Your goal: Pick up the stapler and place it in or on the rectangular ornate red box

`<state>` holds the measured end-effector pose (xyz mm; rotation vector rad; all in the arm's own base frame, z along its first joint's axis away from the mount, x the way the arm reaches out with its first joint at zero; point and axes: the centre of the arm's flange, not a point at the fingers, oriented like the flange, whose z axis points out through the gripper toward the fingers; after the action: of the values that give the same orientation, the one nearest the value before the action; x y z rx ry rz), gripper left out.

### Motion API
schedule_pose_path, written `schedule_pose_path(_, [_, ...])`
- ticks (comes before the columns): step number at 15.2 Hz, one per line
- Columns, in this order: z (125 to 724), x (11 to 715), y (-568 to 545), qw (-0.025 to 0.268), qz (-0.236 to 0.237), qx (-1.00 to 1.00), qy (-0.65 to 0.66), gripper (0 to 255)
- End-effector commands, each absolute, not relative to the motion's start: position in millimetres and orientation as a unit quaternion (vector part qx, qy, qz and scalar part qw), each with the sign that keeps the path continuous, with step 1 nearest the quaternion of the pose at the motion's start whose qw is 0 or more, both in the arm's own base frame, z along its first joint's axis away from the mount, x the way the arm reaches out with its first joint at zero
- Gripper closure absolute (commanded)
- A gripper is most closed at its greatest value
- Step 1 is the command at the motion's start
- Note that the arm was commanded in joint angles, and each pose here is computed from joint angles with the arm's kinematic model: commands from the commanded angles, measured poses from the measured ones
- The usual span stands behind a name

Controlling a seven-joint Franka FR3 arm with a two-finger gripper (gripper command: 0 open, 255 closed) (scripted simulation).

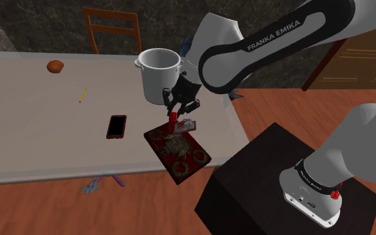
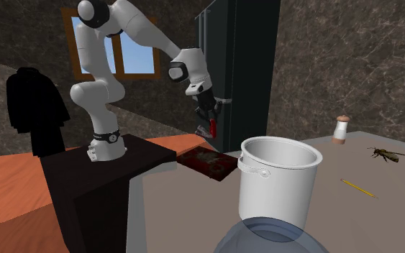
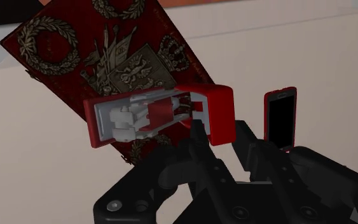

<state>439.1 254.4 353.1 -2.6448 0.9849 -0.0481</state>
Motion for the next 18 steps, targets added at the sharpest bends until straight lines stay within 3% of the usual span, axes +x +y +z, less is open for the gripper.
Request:
schedule_pose_path(1, [342.5, 438.3, 254.7, 0.159, -0.017, -0.925, 0.345, 255])
schedule_pose_path(18, [258.4, 438.2, 254.7, 0.159, -0.017, -0.925, 0.345, 255])
